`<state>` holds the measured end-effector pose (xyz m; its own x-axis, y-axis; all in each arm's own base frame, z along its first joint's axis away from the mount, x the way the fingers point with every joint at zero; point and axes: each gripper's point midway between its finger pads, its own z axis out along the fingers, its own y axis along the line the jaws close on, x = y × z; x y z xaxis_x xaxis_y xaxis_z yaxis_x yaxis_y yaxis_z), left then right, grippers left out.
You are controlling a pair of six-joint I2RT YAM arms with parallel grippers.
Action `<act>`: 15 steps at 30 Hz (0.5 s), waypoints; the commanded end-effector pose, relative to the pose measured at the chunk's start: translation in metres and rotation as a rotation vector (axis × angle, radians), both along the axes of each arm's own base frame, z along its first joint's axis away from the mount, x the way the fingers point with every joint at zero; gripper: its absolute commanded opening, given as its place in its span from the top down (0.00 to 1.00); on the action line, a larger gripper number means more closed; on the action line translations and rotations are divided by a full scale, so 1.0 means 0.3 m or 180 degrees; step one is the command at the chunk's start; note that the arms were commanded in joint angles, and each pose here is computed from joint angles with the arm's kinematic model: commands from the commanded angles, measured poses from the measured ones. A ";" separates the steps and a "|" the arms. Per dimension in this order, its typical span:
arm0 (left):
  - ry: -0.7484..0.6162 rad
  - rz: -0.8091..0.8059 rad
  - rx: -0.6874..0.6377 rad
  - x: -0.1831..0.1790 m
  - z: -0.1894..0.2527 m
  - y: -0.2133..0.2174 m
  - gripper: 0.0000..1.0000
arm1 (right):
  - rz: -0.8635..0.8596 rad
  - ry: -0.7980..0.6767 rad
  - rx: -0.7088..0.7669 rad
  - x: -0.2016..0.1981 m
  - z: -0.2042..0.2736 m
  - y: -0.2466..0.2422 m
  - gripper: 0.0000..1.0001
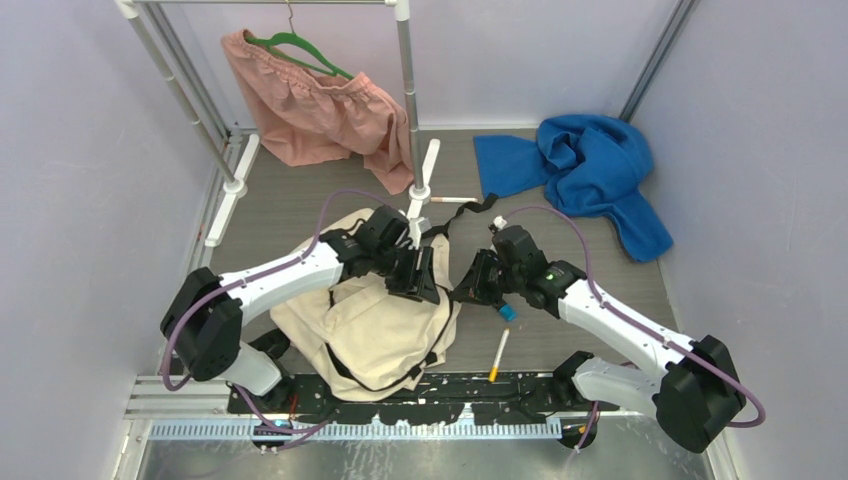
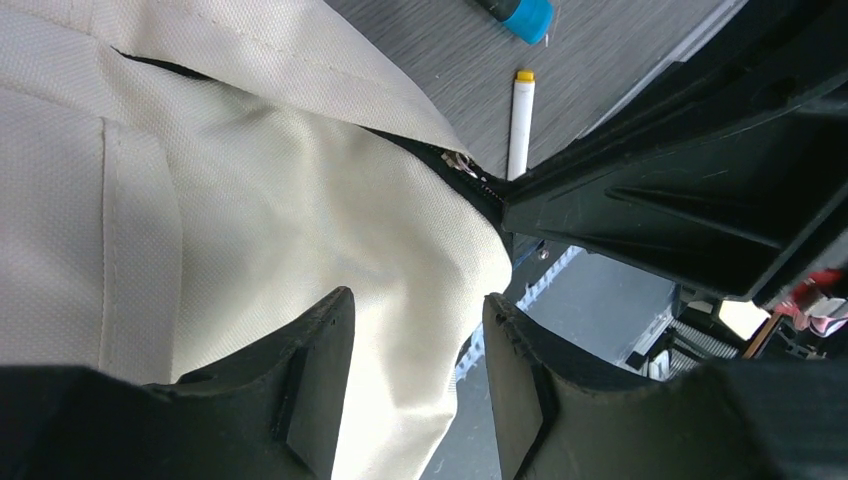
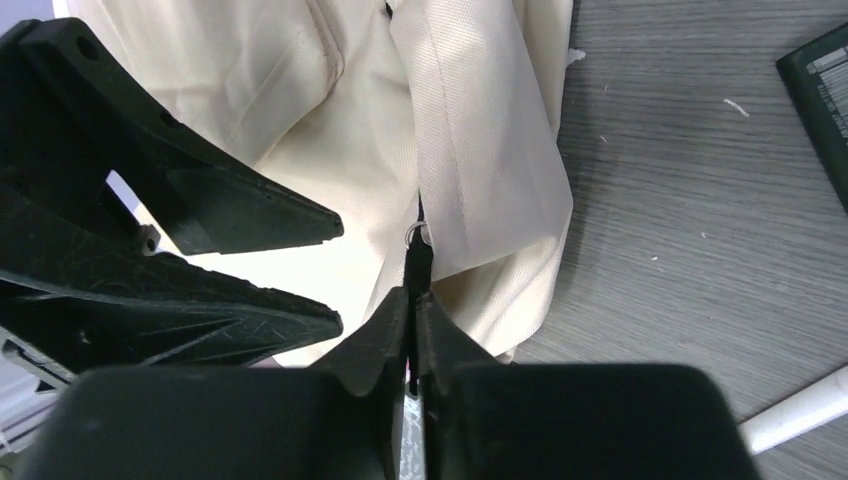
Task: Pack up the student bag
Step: Zip the student bag at the center of the board.
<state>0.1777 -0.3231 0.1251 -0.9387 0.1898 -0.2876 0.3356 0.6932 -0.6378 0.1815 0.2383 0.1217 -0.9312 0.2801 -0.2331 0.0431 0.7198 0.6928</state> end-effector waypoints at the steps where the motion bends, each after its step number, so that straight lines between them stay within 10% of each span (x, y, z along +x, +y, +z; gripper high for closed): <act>1: -0.0112 -0.0038 -0.0261 0.038 0.076 -0.055 0.48 | -0.0075 -0.0292 0.0030 0.042 0.086 0.002 0.97; 15: 0.0252 0.0541 -0.0241 0.128 0.021 -0.114 0.29 | -0.0038 -0.0268 -0.0021 -0.015 0.040 -0.041 0.99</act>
